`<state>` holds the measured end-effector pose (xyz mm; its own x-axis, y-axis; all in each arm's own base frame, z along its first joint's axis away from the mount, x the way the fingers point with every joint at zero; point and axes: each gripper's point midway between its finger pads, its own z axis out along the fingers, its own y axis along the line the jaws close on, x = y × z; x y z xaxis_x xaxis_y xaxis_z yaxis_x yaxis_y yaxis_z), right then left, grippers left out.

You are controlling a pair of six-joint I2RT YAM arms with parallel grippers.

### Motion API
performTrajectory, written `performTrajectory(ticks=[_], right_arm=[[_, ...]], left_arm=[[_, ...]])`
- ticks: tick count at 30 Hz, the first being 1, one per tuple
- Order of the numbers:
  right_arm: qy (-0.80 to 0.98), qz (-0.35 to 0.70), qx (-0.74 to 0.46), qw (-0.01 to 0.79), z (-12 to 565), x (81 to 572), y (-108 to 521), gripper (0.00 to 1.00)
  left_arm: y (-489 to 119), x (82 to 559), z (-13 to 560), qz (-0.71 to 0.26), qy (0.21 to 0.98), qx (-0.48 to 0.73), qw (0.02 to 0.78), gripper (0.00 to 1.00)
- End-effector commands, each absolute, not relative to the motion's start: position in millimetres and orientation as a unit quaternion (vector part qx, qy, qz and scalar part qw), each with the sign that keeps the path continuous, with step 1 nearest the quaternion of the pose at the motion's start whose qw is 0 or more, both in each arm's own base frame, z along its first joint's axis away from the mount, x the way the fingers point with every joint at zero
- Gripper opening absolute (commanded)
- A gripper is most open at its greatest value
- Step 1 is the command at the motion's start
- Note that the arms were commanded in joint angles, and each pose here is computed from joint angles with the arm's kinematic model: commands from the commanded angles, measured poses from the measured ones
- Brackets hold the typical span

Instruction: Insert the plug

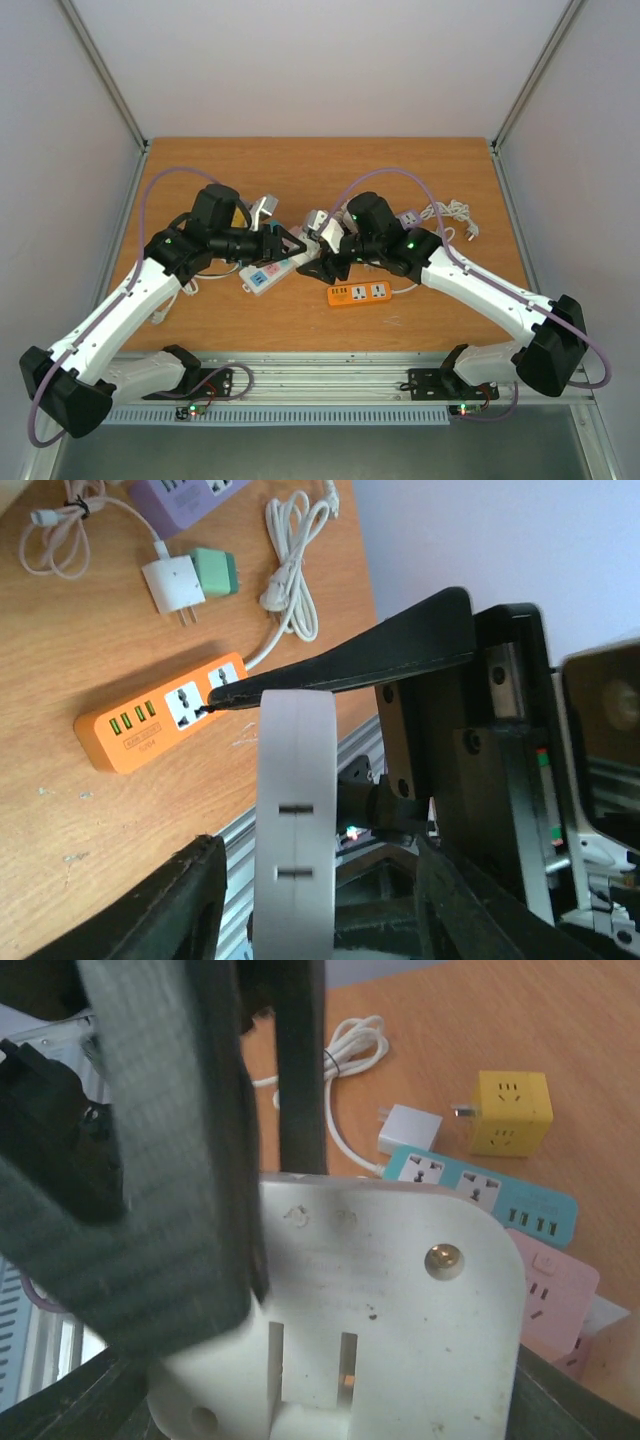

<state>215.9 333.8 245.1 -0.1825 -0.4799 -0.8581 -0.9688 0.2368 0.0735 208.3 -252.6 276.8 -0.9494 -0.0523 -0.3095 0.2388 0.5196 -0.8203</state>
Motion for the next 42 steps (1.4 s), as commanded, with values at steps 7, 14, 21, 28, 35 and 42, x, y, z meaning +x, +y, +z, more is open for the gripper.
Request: performTrajectory(ticks=[7, 14, 21, 28, 35, 42], right_arm=[[0.667, 0.311, -0.553, 0.390, 266, 216, 353, 0.61], [0.682, 0.299, -0.551, 0.376, 258, 222, 359, 0.61], [0.687, 0.304, -0.548, 0.367, 256, 218, 358, 0.65], [0.707, 0.293, -0.504, 0.400, 261, 224, 342, 0.90], [0.748, 0.314, -0.384, 0.441, 274, 239, 301, 0.91], [0.841, 0.303, -0.153, 0.421, 251, 272, 236, 0.91]], left_arm=[[-265, 206, 267, -0.496, 0.859, 0.083, 0.097, 0.46], [-265, 207, 263, -0.493, 0.860, 0.084, 0.097, 0.20], [-264, 211, 260, -0.484, 0.864, 0.087, 0.108, 0.01], [-251, 225, 262, -0.433, 0.878, 0.106, 0.175, 0.00], [-240, 242, 256, -0.355, 0.887, 0.182, 0.233, 0.00], [-250, 262, 232, -0.305, 0.883, 0.280, 0.222, 0.00]])
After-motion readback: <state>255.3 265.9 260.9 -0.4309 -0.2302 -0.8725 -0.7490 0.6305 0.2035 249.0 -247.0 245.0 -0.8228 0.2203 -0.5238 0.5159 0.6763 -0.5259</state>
